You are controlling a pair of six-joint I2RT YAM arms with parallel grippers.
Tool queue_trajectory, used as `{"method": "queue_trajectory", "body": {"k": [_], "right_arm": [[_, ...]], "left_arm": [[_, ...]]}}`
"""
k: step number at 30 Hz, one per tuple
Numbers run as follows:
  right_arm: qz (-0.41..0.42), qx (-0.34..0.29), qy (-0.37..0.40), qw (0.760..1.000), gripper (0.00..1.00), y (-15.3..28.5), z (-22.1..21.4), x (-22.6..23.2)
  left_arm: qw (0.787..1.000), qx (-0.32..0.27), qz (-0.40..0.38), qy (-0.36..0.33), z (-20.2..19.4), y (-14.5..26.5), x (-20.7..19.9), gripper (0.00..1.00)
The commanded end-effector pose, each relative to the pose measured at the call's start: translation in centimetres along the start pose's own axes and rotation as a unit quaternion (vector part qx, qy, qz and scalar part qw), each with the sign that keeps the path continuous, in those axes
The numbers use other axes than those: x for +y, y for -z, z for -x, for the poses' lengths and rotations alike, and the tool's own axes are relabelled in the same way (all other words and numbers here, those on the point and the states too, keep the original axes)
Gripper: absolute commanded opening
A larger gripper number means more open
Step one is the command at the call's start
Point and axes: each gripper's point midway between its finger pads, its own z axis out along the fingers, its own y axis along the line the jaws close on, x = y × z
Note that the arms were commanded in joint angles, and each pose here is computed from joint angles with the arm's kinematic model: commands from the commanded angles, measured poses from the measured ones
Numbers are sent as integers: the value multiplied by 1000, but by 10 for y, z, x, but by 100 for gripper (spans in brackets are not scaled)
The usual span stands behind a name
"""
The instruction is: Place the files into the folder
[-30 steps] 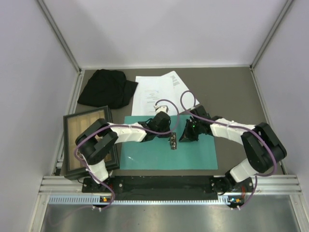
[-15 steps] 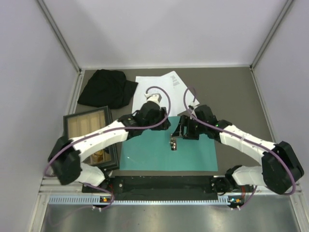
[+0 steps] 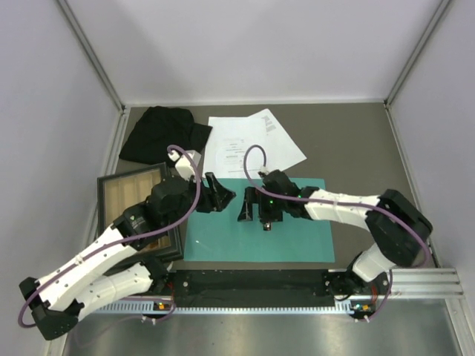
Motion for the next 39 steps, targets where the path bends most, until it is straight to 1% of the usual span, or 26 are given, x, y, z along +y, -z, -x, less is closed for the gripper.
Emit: {"method": "queue_trajectory", "body": {"k": [1,2,3,5,6,8,10,13,16,17,20,21,24,25,27,28,29,31,32,33,34,35,36,37,38,39], "right_arm": [[-11,-56,55,997,98,-8,61,34],[-20,-58,59,996,98,-9,69,34],[-16,-72,66,995,99,-7,85,45],[-30,-66,67,995,99,-17,95,36],[-23,-69,67,995,99,-18,103,40],[-31,-64,57,996,99,-28,113,26],[-17,-61,59,996,99,-33,121,28],[-1,-50,68,996,99,-44,133,26],[0,-48,96,994,99,-36,143,35],[6,-64,105,992,99,-24,152,46],[-11,-87,113,990,99,-4,169,45],[-20,-95,114,989,99,2,176,41],[-68,-109,93,987,99,18,197,10],[-83,-108,80,987,99,24,205,-10],[-95,-112,83,986,99,31,218,-25],[-117,-109,68,985,99,36,226,-48],[-123,-116,71,983,99,41,239,-53],[-159,-115,71,978,99,51,260,-81],[-167,-114,68,977,99,55,267,-91],[-177,-114,73,975,99,58,274,-99],[-191,-121,65,972,99,61,289,-112],[-208,-120,62,969,99,64,293,-123],[-221,-120,67,966,99,65,298,-132],[-230,-121,68,963,99,64,308,-141],[-241,-112,63,962,99,65,309,-153],[-243,-108,64,962,98,65,312,-157]], "left_arm": [[999,24,21,-5,-15,0,13,68],[999,29,22,-6,-17,0,14,67],[999,31,24,-6,-19,-2,15,66],[999,34,21,-6,-23,-5,17,65],[999,33,20,-4,-24,-6,17,65],[999,39,19,-6,-33,-9,22,65],[999,42,19,-10,-38,-14,25,66],[997,67,27,-21,-49,-24,29,66],[995,92,33,-26,-60,-36,32,66],[995,95,37,-21,-61,-37,32,66],[994,101,38,-21,-63,-44,32,68],[994,102,43,-21,-64,-46,33,68],[994,89,63,-17,-54,-54,34,69],[994,74,74,-13,-45,-58,34,70],[995,63,79,2,-35,-71,30,70],[995,60,77,9,-30,-79,30,70],[996,52,72,20,-23,-86,26,70],[994,51,83,41,-10,-110,29,67],[994,61,70,55,-7,-119,25,64],[994,61,61,64,1,-139,21,55],[994,59,51,77,9,-150,21,52],[993,78,39,82,1,-172,23,48],[994,68,25,84,18,-184,13,44],[994,70,24,85,22,-196,16,42],[991,95,33,85,8,-219,28,40],[993,81,16,83,28,-233,16,37]]}}
